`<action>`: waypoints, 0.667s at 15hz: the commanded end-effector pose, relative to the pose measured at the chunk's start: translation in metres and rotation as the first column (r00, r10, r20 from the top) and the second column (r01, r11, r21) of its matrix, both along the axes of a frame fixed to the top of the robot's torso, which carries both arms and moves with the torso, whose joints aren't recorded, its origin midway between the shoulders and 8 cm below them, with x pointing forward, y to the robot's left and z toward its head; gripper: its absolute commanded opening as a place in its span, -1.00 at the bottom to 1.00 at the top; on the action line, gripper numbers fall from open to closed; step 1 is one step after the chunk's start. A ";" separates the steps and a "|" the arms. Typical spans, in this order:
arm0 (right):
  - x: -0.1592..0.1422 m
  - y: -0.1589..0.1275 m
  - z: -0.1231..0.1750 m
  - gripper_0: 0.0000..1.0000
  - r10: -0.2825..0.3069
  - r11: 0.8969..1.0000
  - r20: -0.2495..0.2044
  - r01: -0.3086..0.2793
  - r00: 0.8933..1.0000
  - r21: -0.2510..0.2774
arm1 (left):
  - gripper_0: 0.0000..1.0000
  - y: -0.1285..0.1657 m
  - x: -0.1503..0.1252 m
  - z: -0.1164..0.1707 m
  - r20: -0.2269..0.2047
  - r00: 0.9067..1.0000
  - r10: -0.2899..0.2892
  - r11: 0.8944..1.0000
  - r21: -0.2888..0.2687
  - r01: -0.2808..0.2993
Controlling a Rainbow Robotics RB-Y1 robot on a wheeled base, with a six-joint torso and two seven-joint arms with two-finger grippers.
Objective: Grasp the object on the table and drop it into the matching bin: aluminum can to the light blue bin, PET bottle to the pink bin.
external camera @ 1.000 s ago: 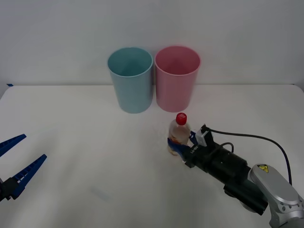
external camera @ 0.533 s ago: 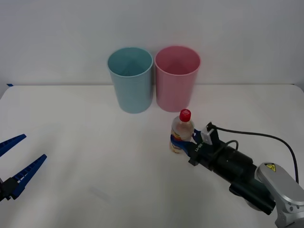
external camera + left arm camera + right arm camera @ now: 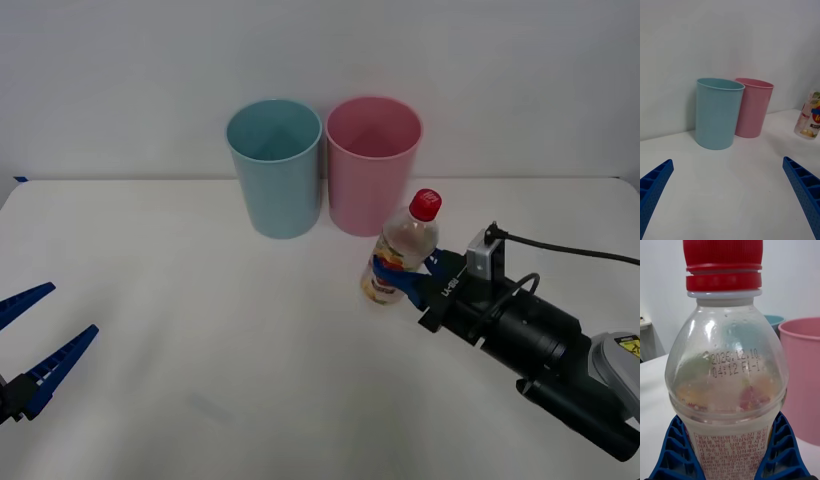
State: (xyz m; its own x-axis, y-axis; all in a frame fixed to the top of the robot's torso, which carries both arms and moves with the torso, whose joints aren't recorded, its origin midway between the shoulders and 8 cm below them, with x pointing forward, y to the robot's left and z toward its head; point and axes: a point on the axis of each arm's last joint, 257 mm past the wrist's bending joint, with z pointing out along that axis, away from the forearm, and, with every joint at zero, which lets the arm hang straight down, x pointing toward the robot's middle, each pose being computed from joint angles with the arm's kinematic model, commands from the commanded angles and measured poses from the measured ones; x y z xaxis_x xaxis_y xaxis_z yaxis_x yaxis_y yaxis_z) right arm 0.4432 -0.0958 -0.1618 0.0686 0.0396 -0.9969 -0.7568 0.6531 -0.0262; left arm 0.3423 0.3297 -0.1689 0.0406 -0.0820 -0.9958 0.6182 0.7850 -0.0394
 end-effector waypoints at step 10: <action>0.009 -0.019 0.122 -1.00 0.034 0.996 0.021 -0.035 0.999 0.082 | 1.00 0.000 0.000 0.000 0.000 1.000 0.000 1.000 0.000 0.000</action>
State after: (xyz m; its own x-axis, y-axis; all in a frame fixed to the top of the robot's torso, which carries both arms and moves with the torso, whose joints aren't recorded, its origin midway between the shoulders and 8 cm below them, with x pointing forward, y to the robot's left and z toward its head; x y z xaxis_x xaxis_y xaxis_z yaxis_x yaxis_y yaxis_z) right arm 0.4482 -0.1147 -0.0449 0.0860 0.1234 -0.9886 -0.7762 0.6304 0.0112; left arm 0.3423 0.3297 -0.1689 0.0407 -0.0820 -0.9958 0.6182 0.7850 -0.0394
